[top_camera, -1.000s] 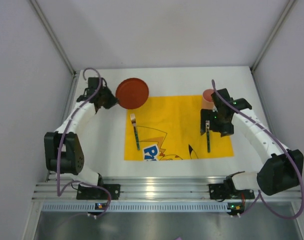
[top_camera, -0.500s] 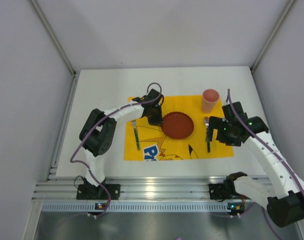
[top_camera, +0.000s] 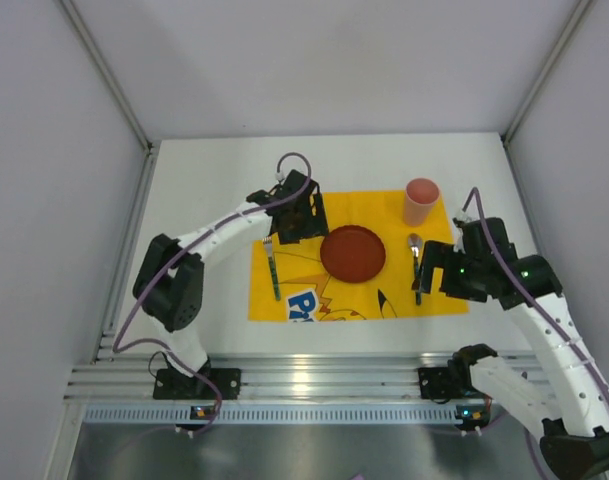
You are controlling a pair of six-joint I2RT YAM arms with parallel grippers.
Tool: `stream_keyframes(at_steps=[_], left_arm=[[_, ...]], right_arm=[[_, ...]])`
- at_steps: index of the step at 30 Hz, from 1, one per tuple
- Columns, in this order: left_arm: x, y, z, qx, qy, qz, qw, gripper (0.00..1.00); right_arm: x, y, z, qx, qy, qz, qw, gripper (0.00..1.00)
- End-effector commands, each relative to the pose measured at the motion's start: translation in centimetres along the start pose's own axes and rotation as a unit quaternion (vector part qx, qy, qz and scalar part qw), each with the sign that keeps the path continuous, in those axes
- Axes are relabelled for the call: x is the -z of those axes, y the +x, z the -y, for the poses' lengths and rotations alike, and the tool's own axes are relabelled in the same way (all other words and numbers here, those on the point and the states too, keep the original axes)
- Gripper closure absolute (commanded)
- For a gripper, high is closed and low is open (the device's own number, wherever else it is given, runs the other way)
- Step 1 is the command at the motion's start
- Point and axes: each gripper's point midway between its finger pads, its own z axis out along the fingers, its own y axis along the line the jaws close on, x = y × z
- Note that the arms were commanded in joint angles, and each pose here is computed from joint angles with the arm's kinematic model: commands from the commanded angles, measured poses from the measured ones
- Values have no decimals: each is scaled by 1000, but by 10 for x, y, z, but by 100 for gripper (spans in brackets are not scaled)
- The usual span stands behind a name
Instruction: Set the dinner table for one person
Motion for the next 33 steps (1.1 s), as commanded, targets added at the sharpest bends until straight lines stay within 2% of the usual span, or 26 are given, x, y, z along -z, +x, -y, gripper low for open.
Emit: stream_keyframes(at_steps=[1,3,5,7,8,9,10,12,13,14,15,16,17,18,19,21,23,24,25,26,27,28,29,30,31,33], left_arm=[[91,-50,28,-3,64,111,992,19],[116,-57,22,-33,65,141,987,19],[160,-60,11,-64,83,197,975,20],[171,-62,-19,-67,52,255,963,18],[203,-66,-32,-83,55,311,945,16],[208,-72,-55,-77,14,349,934,16],[190,-55,-81,-96,-16,352,931,16],[213,-63,-93,-152,-16,437,886,16],[186,-45,-123,-178,-61,429,883,17],[200,-56,-127,-180,-73,481,855,16],[214,-57,-143,-160,-96,513,838,6],[197,-45,-171,-156,-142,510,834,4],[207,-51,-171,-155,-140,547,811,4],[200,-49,-185,-157,-155,546,808,4],[181,-44,-187,-171,-137,531,819,4],[167,-48,-198,-138,-123,530,828,5],[147,-50,-225,-117,-142,512,839,5],[149,-58,-226,-96,-130,527,834,5],[137,-61,-244,-88,-150,511,842,4],[129,-64,-242,-99,-136,506,846,4],[123,-68,-247,-99,-139,504,847,4],[130,-83,-250,-89,-142,526,834,4],[103,-79,-262,-99,-162,491,850,4],[96,-82,-266,-99,-171,487,851,4],[98,-100,-270,-97,-183,502,840,4],[68,-111,-278,-53,-172,451,874,9]], right_arm=[[43,-36,-47,46,-125,92,987,0],[73,-49,-64,65,-178,145,971,0],[98,-59,-76,77,-214,196,954,0],[106,-66,-79,73,-227,225,944,0],[98,-62,-76,68,-225,230,944,0],[92,-63,-73,55,-221,235,945,0],[89,-68,-72,37,-221,250,942,0],[74,-58,-70,27,-229,245,942,0],[77,-58,-78,32,-255,251,933,0],[71,-53,-79,32,-266,249,931,0],[73,-52,-82,35,-278,252,926,0],[76,-53,-85,38,-288,258,921,0],[78,-52,-86,40,-291,264,919,0],[77,-54,-84,41,-285,269,919,0],[78,-55,-84,43,-284,270,919,0],[76,-57,-84,47,-281,269,920,0],[77,-63,-88,43,-281,262,922,0],[80,-64,-92,43,-288,258,921,0],[81,-66,-94,43,-289,253,922,0],[83,-71,-96,41,-290,253,922,0],[83,-74,-98,37,-289,251,923,0],[83,-76,-99,42,-289,248,924,0],[84,-81,-103,45,-288,245,925,0],[84,-83,-105,52,-290,242,924,0],[84,-86,-107,54,-289,239,925,0],[84,-100,-113,58,-284,235,928,0]])
